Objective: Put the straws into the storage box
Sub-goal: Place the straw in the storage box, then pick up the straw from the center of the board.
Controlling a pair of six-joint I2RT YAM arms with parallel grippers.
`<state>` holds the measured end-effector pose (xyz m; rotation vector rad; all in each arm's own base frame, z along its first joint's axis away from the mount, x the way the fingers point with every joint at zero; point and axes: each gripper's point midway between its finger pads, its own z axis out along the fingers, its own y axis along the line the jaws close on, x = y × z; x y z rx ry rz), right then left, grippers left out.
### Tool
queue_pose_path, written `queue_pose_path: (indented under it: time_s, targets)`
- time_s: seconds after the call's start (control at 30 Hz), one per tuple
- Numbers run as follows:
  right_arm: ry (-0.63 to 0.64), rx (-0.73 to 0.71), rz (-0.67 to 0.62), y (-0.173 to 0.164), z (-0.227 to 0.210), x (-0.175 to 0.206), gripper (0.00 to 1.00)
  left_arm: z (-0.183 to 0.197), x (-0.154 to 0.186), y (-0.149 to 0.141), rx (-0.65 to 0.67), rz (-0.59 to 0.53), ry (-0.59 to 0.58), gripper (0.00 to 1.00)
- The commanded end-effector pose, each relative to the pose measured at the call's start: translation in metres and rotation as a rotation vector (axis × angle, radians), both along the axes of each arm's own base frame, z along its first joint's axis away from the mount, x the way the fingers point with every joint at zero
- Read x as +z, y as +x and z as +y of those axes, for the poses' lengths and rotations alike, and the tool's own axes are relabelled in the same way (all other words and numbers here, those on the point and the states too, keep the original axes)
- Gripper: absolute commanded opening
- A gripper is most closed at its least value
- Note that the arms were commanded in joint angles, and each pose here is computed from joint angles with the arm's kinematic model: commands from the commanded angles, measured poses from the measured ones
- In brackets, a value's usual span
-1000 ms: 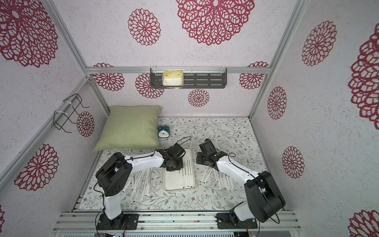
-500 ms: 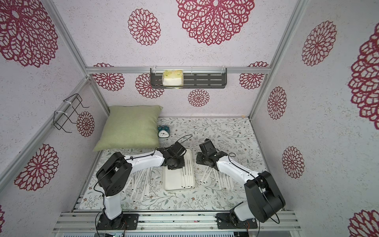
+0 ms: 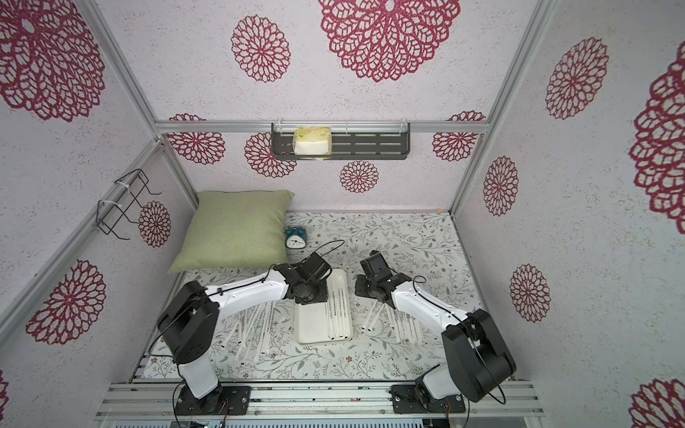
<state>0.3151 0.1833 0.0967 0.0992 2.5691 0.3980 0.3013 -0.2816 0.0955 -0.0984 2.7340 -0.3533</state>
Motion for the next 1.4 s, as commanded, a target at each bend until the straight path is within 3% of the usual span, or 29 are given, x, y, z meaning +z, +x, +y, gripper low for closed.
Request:
queue_pose_path:
  time_s: [0.0,0.13,0.27,0.33,0.47,0.87,1.17,1.37]
  targets:
    - [0.019,0.004,-0.049,0.001,-0.001,0.018,0.38,0.063,0.022,-0.013,0.043,-0.057,0.127,0.63]
    - [0.022,0.030,-0.060,-0.003,0.014,0.020,0.38,0.109,-0.013,-0.031,0.062,0.035,0.101,0.62]
    - [0.013,0.060,-0.058,-0.005,0.027,0.018,0.38,0.119,-0.036,-0.042,0.024,0.098,0.117,0.41]
    - [0.012,0.065,-0.052,-0.006,0.030,0.016,0.38,0.124,-0.045,-0.043,0.026,0.119,0.148,0.38]
    - [0.014,0.070,-0.049,-0.009,0.033,0.015,0.38,0.142,-0.059,-0.046,0.059,0.162,0.226,0.38]
    - [-0.012,0.064,-0.041,-0.011,0.030,0.010,0.39,0.149,-0.081,-0.045,0.076,0.189,0.248,0.34]
    - [-0.014,0.031,-0.047,-0.005,0.019,0.013,0.49,0.149,-0.089,-0.044,0.074,0.195,0.235,0.26]
    - [-0.001,-0.004,-0.026,0.002,0.001,0.015,0.63,0.142,-0.081,-0.039,0.062,0.176,0.210,0.11]
